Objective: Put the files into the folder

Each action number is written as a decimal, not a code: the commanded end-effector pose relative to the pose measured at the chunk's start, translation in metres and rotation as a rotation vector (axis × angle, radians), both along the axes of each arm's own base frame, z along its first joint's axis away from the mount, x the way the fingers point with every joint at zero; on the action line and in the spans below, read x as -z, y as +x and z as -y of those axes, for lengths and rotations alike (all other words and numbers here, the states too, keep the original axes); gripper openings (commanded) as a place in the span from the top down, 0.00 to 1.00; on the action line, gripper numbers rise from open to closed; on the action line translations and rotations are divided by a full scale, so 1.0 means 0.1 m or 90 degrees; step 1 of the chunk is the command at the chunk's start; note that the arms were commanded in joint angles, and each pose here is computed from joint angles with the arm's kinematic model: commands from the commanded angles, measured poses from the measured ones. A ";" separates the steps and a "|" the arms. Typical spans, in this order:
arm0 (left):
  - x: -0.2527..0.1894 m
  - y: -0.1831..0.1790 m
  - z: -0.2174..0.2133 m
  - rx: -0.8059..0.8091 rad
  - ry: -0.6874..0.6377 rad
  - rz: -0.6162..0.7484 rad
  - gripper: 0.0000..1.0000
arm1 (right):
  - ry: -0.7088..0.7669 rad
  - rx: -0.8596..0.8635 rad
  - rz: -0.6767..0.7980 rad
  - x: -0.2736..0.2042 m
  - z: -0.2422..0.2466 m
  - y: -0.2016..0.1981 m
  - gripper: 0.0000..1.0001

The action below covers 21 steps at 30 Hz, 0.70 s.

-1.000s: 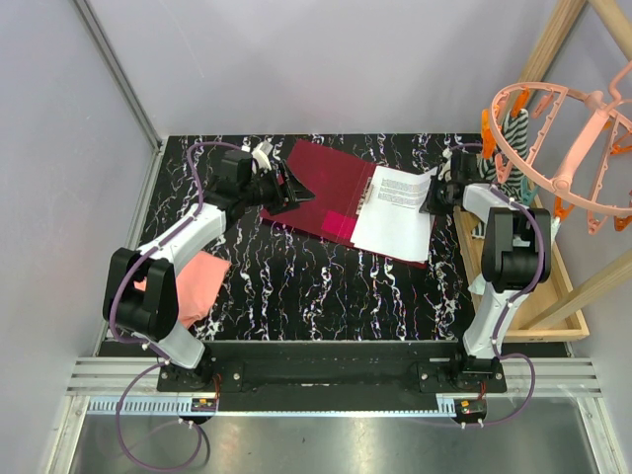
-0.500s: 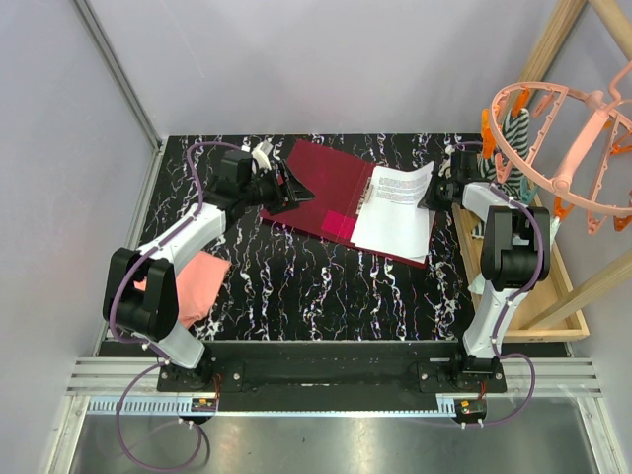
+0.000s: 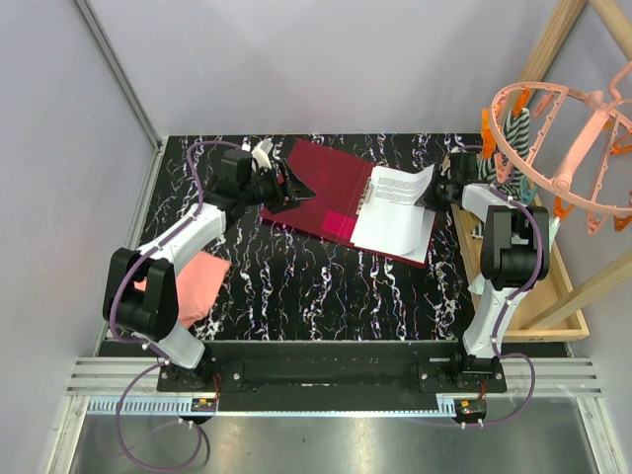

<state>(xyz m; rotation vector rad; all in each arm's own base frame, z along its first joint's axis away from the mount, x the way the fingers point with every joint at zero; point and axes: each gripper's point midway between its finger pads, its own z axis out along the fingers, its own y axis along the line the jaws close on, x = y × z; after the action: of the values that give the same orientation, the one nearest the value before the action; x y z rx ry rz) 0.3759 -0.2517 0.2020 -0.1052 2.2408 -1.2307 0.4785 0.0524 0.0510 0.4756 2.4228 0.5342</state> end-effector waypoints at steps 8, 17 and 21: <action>-0.31 -0.05 0.05 0.020 -0.036 0.057 0.30 | 0.080 0.047 0.015 -0.10 -0.13 0.01 0.88; -0.29 -0.07 0.05 0.022 -0.038 0.055 0.30 | 0.065 0.034 0.031 -0.15 -0.11 0.02 0.77; -0.29 -0.09 0.05 0.024 -0.039 0.055 0.30 | 0.004 0.020 0.035 -0.18 0.01 0.03 0.60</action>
<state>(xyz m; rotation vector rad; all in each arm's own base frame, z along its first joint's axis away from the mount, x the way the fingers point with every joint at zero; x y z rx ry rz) 0.3719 -0.2531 0.2030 -0.1038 2.2331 -1.2580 0.4718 0.0604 0.0399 0.6025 2.4092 0.6120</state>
